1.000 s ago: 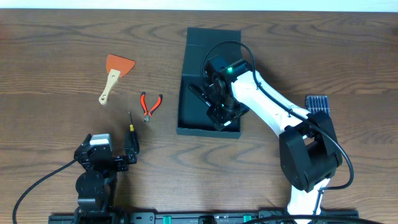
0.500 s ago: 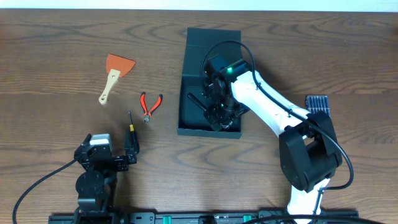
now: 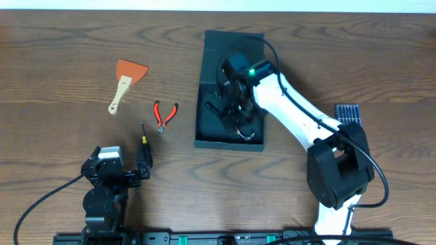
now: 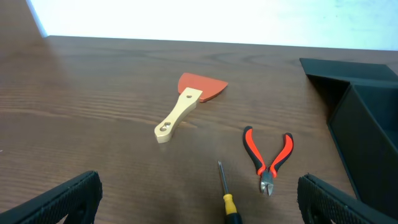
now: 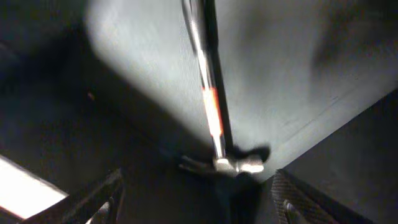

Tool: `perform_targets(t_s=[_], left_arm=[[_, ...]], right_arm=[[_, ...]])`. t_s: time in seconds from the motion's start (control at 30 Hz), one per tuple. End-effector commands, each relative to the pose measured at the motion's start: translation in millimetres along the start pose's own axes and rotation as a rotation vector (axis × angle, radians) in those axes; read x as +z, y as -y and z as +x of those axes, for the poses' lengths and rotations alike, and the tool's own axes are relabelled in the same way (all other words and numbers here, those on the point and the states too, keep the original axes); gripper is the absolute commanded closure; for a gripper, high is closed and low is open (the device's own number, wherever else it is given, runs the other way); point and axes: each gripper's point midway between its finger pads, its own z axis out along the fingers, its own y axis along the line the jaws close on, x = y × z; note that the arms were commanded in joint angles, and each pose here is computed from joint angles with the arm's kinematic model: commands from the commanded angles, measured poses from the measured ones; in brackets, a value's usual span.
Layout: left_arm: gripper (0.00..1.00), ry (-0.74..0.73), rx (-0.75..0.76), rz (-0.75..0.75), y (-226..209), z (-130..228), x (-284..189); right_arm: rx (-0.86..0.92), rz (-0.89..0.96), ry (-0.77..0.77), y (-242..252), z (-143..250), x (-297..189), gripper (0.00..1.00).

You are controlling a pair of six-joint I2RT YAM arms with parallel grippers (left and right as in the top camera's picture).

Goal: Pack container
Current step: 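Lower the hammer into the box and open the right gripper, then move the right gripper over the clear screwdriver case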

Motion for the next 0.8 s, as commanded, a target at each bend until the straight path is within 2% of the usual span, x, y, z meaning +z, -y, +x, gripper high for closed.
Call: perform_targets(t_s=[0.0, 0.13, 0.27, 0.4, 0.77], left_arm=[[0.01, -0.026, 0.015, -0.005, -1.2, 9.0, 1.1], [0.02, -0.026, 0.015, -0.005, -1.2, 9.0, 1.1], [0.01, -0.026, 0.015, -0.005, -1.2, 9.0, 1.1], [0.02, -0.026, 0.015, -0.005, -1.2, 9.0, 1.1], [0.02, -0.026, 0.015, -0.005, -1.2, 9.0, 1.1]], right_arm=[[0.045, -0.014, 0.111, -4.8, -32.4, -35.1, 0.23], [0.135, 0.04, 0.201, 11.3, -50.8, -85.9, 0.23], [0.258, 0.154, 0.229, 48.8, -43.9, -128.3, 0.23], [0.397, 0.256, 0.203, 100.9, -16.9, -158.2, 0.2], [0.697, 0.289, 0.095, 210.2, 61.4, -173.8, 0.17]])
